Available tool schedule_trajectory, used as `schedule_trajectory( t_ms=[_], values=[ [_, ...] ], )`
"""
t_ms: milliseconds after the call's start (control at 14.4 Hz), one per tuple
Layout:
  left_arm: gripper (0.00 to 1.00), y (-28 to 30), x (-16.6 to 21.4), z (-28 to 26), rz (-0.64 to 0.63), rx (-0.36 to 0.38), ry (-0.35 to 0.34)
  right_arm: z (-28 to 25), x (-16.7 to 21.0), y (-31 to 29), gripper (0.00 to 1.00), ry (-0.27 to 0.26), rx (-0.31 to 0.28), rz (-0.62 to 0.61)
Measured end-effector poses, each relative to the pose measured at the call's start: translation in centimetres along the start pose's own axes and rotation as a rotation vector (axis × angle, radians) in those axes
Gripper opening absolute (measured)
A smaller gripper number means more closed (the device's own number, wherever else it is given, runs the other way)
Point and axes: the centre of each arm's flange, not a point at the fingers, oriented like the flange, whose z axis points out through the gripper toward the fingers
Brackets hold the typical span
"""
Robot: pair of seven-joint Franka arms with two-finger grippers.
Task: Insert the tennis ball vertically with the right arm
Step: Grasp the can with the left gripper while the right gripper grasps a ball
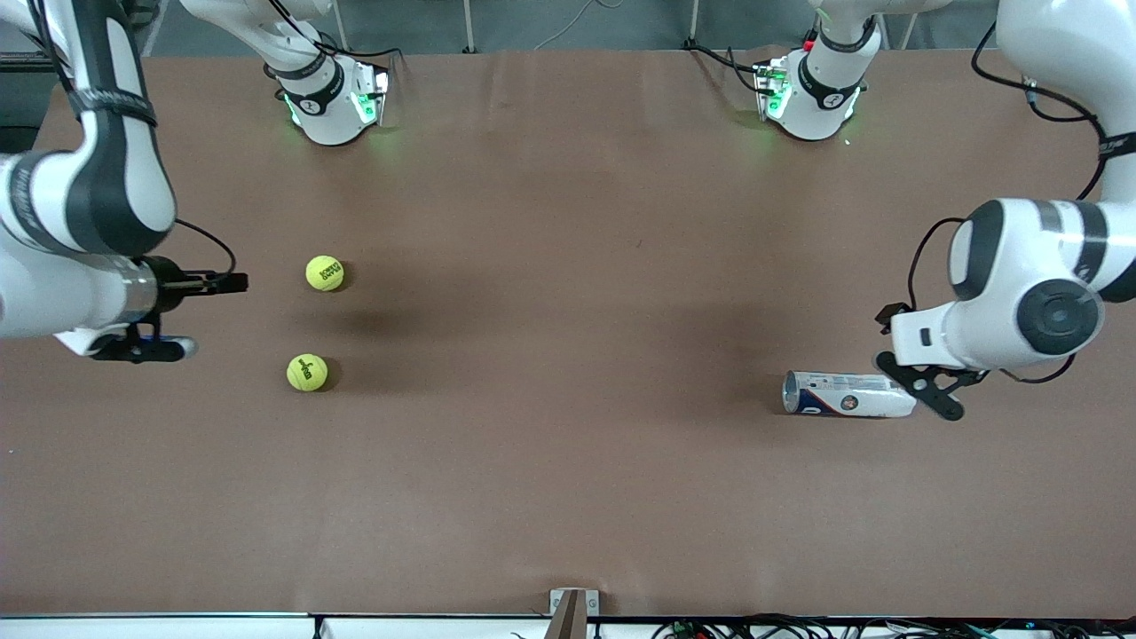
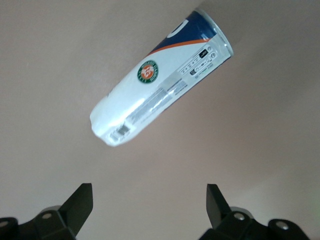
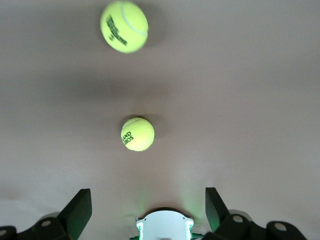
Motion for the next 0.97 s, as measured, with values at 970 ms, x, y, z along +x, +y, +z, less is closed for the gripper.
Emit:
schedule_trajectory(
  t_ms=[970],
  values=[
    [1.0,6.2,8.1,7.1,0.518,0.241,-0.219,19.3,1.6,-3.2,1.0,-0.132,0.034,0.092]
  ],
)
